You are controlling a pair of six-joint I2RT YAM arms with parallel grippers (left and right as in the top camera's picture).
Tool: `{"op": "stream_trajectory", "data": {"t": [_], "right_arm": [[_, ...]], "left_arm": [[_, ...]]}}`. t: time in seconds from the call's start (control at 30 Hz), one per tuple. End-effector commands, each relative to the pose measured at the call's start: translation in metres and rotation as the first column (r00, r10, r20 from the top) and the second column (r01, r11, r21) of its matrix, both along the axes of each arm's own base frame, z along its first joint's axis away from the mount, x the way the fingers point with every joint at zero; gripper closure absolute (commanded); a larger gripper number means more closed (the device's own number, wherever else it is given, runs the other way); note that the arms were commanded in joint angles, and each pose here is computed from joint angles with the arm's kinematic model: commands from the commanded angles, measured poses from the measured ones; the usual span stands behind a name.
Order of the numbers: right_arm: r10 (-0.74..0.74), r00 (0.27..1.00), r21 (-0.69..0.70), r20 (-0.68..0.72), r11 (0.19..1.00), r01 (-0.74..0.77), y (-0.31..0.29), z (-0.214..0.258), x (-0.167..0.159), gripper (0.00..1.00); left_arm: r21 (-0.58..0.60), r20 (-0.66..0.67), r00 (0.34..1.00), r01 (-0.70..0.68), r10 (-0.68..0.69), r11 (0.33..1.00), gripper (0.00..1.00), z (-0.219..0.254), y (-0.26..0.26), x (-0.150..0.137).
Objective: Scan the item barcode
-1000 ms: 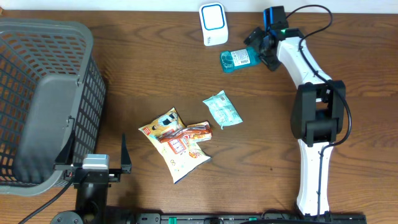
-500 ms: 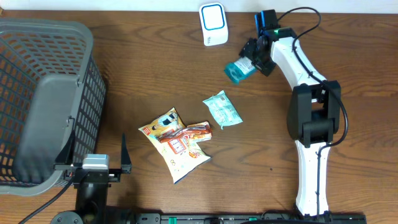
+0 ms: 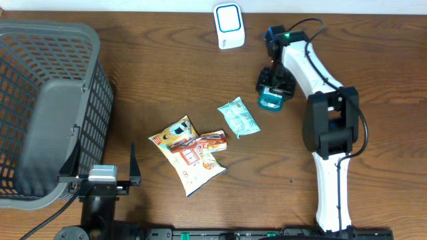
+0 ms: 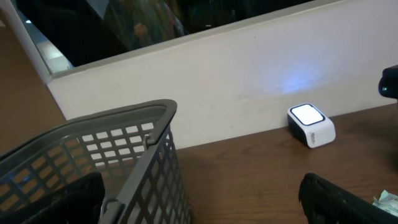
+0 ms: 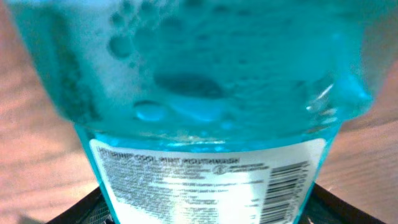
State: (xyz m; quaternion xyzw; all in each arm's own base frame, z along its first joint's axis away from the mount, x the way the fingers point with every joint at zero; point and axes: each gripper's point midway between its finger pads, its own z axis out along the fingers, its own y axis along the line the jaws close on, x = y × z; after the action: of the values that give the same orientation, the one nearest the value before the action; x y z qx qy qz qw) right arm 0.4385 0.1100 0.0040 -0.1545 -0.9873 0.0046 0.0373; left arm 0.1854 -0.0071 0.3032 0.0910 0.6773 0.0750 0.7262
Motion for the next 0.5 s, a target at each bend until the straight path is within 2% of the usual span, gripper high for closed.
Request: {"op": "stream_trajectory", "data": {"t": [0.0, 0.07, 0.1, 0.17, 0.23, 0.3, 0.37, 0.47], "right_arm": [[0.171, 0.985, 0.007, -0.037, 0.985, -0.171, 0.016, -0.009, -0.011, 0.44], [0.256, 0.966, 0.015, -0.038, 0.967, -0.255, 0.025, -0.009, -0.015, 0.55], [0.303, 0.952, 0.031, -0.038, 0.953, -0.302, 0.031, -0.008, -0.017, 0.57], [0.380, 0.924, 0.091, -0.033, 0.922, -0.376, 0.046, -0.008, -0.022, 0.57], [0.479, 0.878, 0.207, -0.006, 0.859, -0.468, 0.072, -0.005, -0.031, 0.57], [0.590, 0.805, 0.375, 0.066, 0.732, -0.568, 0.104, 0.003, -0.045, 0.56], [0.639, 0.762, 0.445, 0.108, 0.654, -0.611, 0.117, 0.009, -0.054, 0.55], [0.658, 0.748, 0.408, 0.088, 0.661, -0.629, 0.111, 0.006, -0.054, 0.47]], "left_arm": [[-0.017, 0.009, 1.000, 0.015, -0.014, 1.000, 0.00, 0.003, -0.002, -0.002], [-0.017, 0.009, 1.000, 0.015, -0.014, 1.000, 0.00, 0.003, -0.002, -0.002], [-0.017, 0.009, 1.000, 0.015, -0.014, 1.000, 0.00, 0.003, -0.002, -0.002], [-0.017, 0.009, 1.000, 0.015, -0.015, 1.000, 0.00, 0.003, -0.002, -0.002], [-0.017, 0.009, 1.000, 0.015, -0.015, 1.000, 0.00, 0.003, -0.002, -0.002], [-0.017, 0.009, 1.000, 0.015, -0.014, 1.000, 0.00, 0.003, -0.002, -0.002], [-0.017, 0.009, 1.000, 0.015, -0.014, 1.000, 0.00, 0.003, -0.002, -0.002], [-0.017, 0.009, 1.000, 0.015, -0.014, 1.000, 0.00, 0.003, -0.002, -0.002]]}}
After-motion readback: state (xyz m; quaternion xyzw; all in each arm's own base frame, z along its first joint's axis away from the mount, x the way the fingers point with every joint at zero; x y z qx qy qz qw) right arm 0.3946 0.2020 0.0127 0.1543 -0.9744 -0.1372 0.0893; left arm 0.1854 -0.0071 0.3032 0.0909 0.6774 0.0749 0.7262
